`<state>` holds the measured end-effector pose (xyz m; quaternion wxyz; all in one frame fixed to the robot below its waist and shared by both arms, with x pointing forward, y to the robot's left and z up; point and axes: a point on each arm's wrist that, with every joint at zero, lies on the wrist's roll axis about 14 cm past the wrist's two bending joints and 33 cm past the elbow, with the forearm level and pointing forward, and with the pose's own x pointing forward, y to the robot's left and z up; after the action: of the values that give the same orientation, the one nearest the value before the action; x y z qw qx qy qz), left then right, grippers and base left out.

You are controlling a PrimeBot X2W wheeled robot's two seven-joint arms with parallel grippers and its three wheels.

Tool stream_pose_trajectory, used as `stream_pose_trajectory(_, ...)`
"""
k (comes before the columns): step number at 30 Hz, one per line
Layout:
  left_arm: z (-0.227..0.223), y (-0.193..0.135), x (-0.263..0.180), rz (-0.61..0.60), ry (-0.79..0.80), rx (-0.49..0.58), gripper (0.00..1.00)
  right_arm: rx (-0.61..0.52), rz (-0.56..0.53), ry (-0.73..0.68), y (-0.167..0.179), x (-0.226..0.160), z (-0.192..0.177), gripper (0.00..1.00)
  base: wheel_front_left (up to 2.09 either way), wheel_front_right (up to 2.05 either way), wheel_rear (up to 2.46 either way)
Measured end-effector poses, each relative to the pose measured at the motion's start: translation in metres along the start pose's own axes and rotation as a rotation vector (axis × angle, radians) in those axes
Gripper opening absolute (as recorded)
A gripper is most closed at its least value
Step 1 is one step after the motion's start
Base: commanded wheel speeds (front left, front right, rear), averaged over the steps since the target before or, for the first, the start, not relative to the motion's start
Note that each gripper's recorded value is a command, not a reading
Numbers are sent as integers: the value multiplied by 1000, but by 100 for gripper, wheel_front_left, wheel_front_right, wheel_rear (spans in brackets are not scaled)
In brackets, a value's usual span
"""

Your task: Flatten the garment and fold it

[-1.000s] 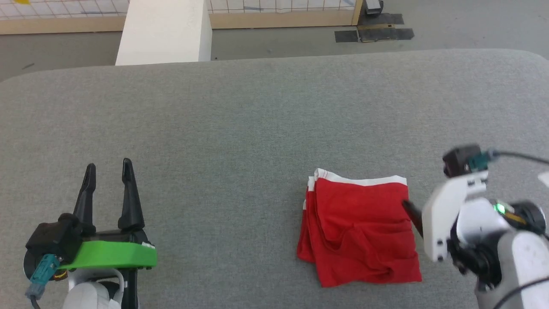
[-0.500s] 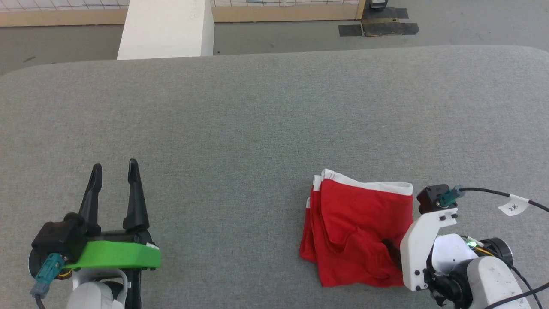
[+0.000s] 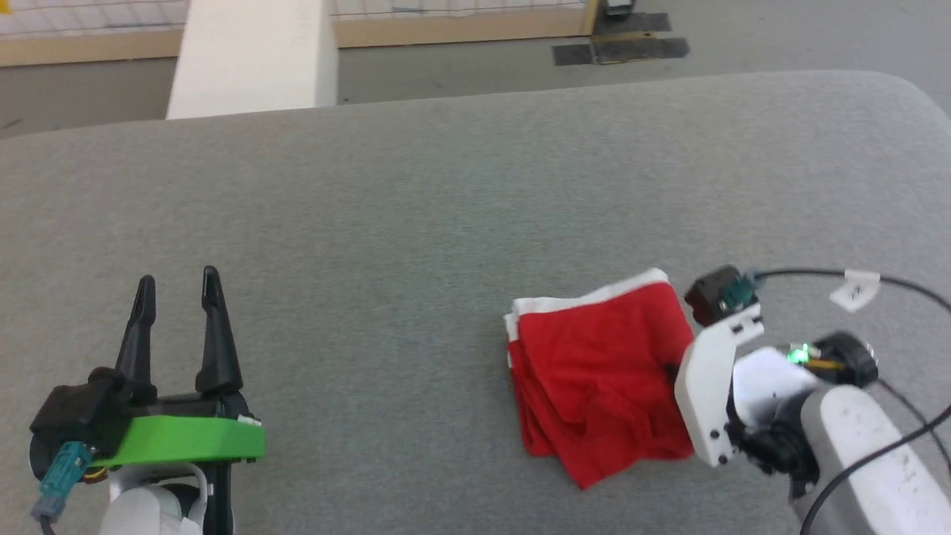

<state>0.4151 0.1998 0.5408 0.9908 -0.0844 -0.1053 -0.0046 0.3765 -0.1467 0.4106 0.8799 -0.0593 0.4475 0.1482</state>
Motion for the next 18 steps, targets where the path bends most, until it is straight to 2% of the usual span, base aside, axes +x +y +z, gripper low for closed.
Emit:
stream_pose_trajectory(2, -3, -8, 6, -22, 1, -12, 100, -50, -23, -14, -10, -10, 11, 0, 0, 0, 0)
stream_pose_trajectory(7, -13, -37, 24, -105, 7, -44, 100, -69, -78, -33, -39, -34, 22, 0, 0, 0, 0)
stream_pose_trajectory(13, -34, -82, 52, -251, 44, -65, 100, -5, -207, -12, -97, -54, 16, 0, 0, 0, 0)
stream_pose_trajectory(18, -55, -102, 72, -329, 77, -71, 100, 53, -336, 46, -152, -57, -4, 0, 0, 0, 0)
